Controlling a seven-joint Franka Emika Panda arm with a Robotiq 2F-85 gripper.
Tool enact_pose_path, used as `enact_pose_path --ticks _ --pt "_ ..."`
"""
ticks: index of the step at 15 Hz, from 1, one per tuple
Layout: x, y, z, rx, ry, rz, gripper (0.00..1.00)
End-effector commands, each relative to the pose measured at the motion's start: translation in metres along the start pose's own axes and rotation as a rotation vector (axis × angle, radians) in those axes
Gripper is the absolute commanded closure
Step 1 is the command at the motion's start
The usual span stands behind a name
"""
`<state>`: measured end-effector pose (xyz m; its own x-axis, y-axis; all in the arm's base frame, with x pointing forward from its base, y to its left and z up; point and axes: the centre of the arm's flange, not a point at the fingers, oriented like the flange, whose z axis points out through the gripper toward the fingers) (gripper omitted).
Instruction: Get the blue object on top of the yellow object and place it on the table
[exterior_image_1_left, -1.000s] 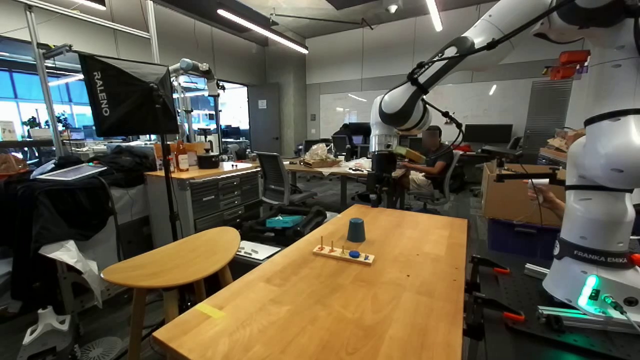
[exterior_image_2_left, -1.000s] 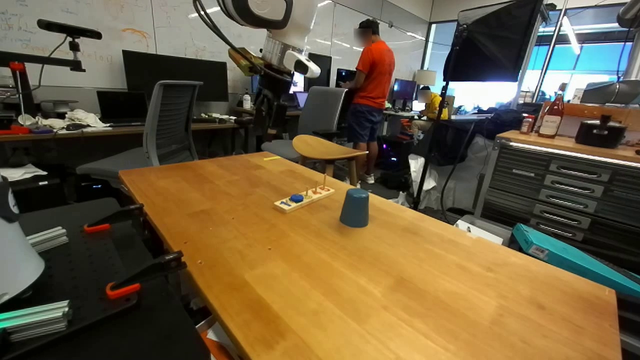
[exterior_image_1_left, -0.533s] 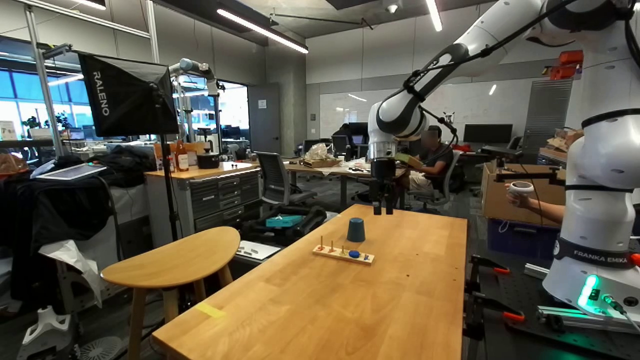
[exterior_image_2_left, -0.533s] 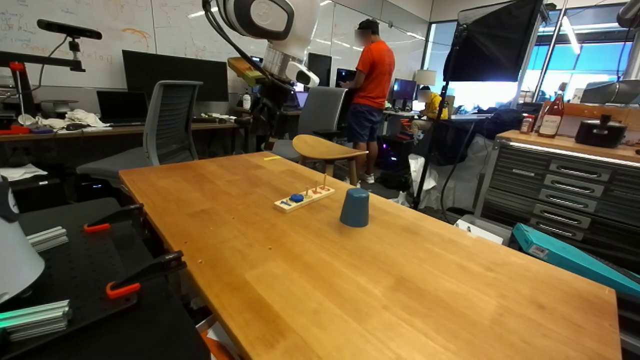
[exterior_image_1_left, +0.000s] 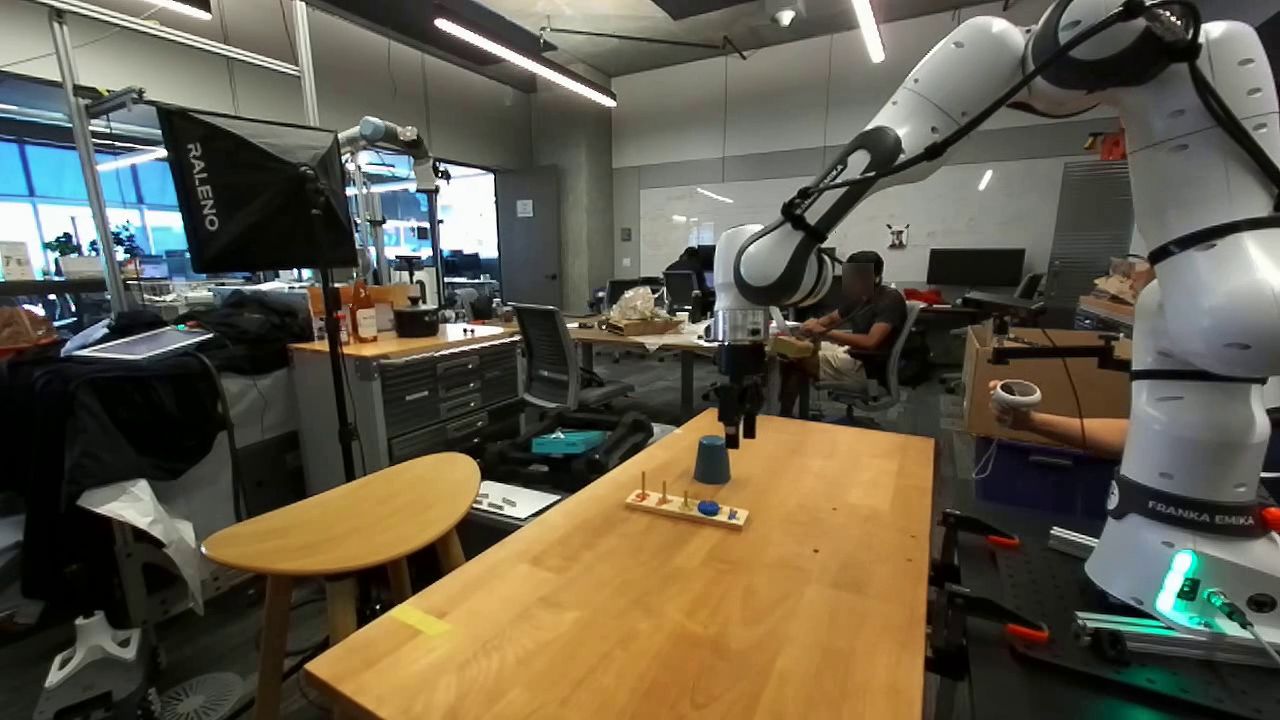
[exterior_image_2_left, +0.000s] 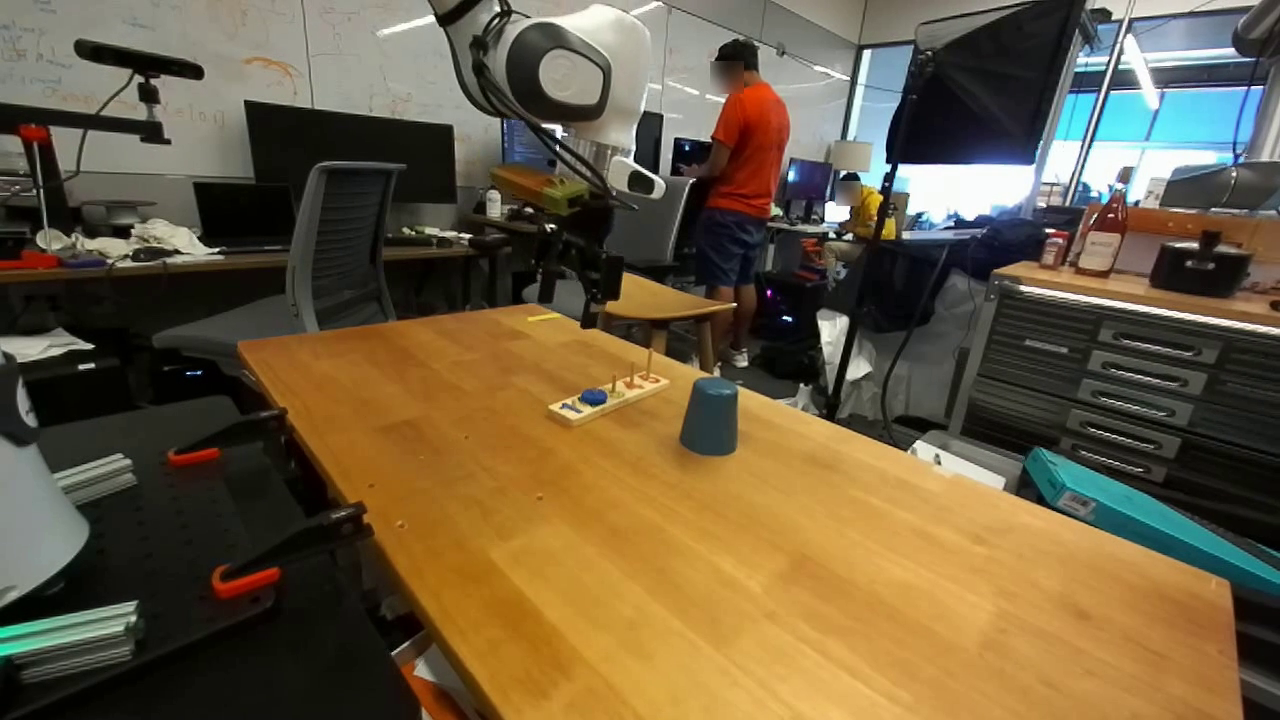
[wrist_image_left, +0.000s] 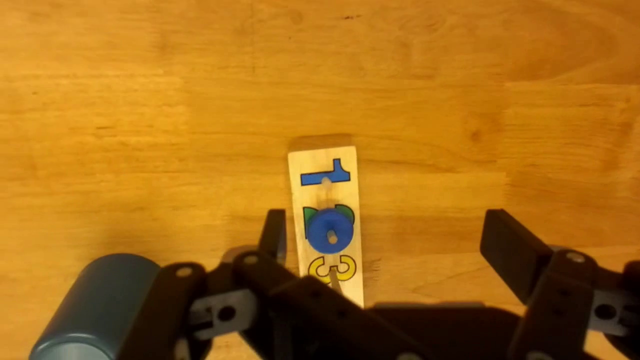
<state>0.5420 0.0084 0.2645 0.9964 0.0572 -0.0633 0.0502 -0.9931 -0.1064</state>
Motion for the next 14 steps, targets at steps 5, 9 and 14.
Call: enact_pose_path --ticks 5,9,14 --pt "0.034 0.003 0.052 -0.040 0.117 0.009 0.00" --pt "0.037 -0.002 0.076 -0.044 0.146 0.016 0.00" --pt "0.043 -0.006 0.091 -0.048 0.167 0.025 0.00"
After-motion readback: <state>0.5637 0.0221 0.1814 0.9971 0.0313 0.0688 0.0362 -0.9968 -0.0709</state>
